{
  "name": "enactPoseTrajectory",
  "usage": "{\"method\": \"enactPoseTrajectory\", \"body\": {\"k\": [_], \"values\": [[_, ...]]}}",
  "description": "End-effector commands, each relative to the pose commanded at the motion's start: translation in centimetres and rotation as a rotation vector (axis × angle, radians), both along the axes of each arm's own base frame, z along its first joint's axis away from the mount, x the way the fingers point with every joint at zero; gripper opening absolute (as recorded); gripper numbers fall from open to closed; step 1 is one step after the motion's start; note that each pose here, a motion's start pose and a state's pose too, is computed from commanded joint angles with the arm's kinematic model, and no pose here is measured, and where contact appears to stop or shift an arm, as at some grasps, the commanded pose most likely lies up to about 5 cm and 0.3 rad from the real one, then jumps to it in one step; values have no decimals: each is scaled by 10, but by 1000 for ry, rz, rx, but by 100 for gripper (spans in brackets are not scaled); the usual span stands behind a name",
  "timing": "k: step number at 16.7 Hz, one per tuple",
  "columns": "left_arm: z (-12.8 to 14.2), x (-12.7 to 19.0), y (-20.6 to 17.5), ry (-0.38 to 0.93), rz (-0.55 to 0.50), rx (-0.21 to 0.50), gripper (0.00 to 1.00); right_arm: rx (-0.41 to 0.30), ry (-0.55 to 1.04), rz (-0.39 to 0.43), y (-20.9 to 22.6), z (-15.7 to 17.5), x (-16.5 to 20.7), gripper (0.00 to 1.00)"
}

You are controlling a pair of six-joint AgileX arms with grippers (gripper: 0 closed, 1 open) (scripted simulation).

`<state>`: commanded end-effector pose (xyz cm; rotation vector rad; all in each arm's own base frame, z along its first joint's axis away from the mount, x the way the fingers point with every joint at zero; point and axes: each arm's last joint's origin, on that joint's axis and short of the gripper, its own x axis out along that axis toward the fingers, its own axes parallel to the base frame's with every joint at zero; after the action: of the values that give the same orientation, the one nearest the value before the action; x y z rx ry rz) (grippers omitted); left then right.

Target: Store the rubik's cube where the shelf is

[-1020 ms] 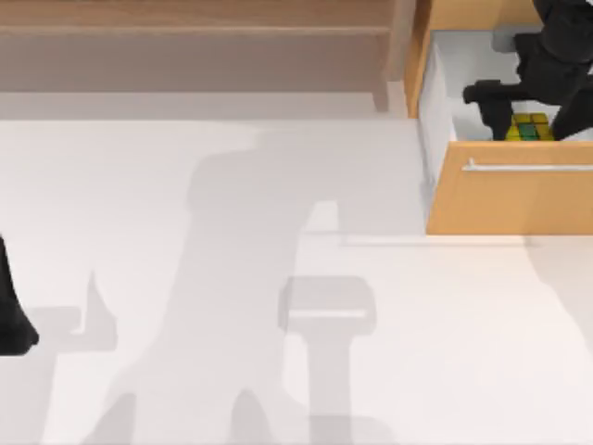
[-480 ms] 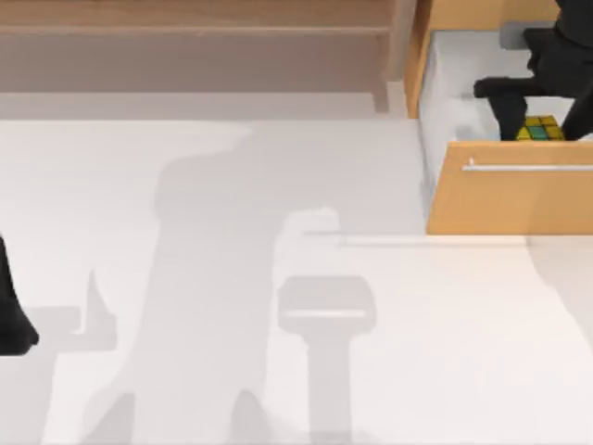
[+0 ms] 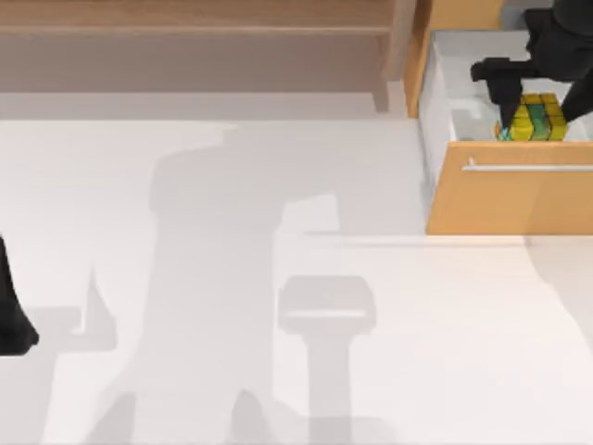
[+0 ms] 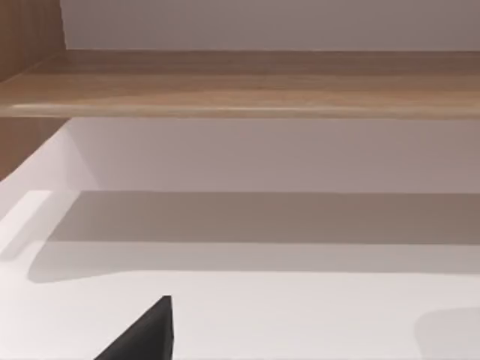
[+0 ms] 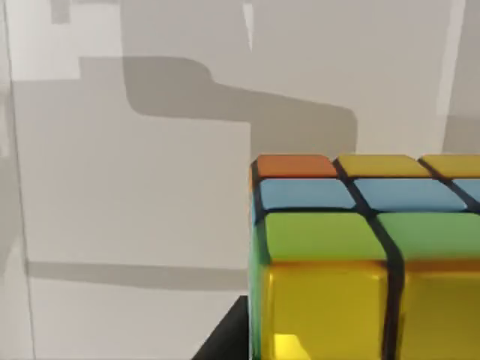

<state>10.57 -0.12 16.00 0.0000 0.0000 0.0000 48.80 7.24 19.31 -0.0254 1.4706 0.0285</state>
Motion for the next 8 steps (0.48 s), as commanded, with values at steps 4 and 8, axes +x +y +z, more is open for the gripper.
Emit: {"method": "enactPoseTrajectory", "body": {"k": [4, 8], "values": [[0, 0, 0, 0, 0, 0, 100, -3, 3, -1, -1, 2, -2, 0], [0, 0, 0, 0, 0, 0, 100, -67, -43, 39, 7, 21, -16, 0]]}}
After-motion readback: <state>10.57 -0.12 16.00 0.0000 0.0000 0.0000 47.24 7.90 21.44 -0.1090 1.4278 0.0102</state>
